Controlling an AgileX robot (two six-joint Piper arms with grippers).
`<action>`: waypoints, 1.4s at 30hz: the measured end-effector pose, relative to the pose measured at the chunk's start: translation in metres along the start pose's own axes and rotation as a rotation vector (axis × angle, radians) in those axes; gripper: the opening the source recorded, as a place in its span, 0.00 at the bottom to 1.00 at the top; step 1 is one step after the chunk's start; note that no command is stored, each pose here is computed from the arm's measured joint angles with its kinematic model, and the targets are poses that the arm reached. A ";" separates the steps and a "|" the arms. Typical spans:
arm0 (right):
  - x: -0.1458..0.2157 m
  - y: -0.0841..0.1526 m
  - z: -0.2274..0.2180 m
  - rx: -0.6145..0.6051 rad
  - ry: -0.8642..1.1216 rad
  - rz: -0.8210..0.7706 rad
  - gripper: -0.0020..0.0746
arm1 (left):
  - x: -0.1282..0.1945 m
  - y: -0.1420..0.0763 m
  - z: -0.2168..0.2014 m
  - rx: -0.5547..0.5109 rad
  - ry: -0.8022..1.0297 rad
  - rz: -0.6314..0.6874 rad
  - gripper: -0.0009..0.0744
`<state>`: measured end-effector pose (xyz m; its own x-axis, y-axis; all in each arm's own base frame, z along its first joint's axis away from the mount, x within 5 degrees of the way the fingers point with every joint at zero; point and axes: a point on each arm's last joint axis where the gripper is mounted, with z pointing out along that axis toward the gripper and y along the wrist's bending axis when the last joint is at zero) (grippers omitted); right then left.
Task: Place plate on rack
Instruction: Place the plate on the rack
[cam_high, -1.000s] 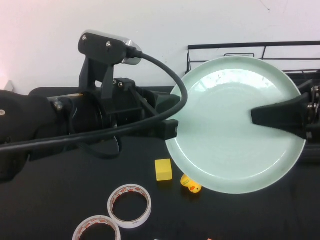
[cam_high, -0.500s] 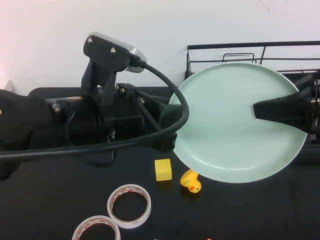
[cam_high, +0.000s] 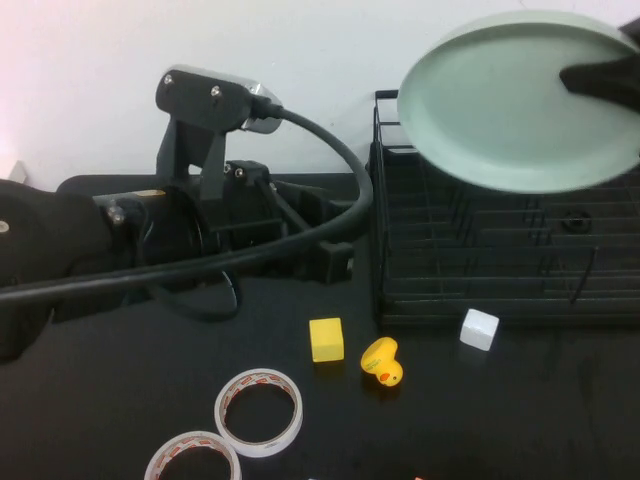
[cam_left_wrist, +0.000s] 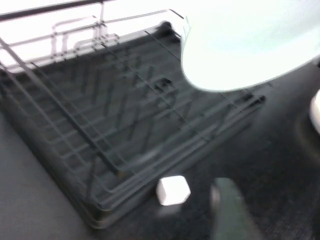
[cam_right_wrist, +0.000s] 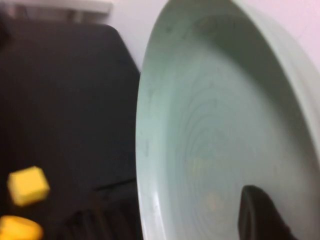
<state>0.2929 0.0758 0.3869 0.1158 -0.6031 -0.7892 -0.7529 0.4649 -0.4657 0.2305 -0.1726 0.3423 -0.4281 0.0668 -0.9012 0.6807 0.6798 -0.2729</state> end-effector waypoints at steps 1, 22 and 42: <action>0.000 -0.004 0.003 0.006 0.006 -0.025 0.21 | 0.000 0.001 0.000 -0.010 0.000 0.016 0.35; 0.055 -0.126 0.079 -0.198 0.032 -0.094 0.21 | 0.099 0.019 0.001 -0.062 0.330 -0.076 0.01; 0.128 -0.142 0.150 -0.188 0.059 -0.017 0.21 | 0.110 0.012 -0.001 0.005 0.412 -0.115 0.01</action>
<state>0.5114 0.0295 0.2918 0.0951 -0.6494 -0.7545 -0.8594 0.3289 -0.3914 0.1910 -0.1557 0.2403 -0.7025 0.2776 -0.6553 0.6169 0.6966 -0.3662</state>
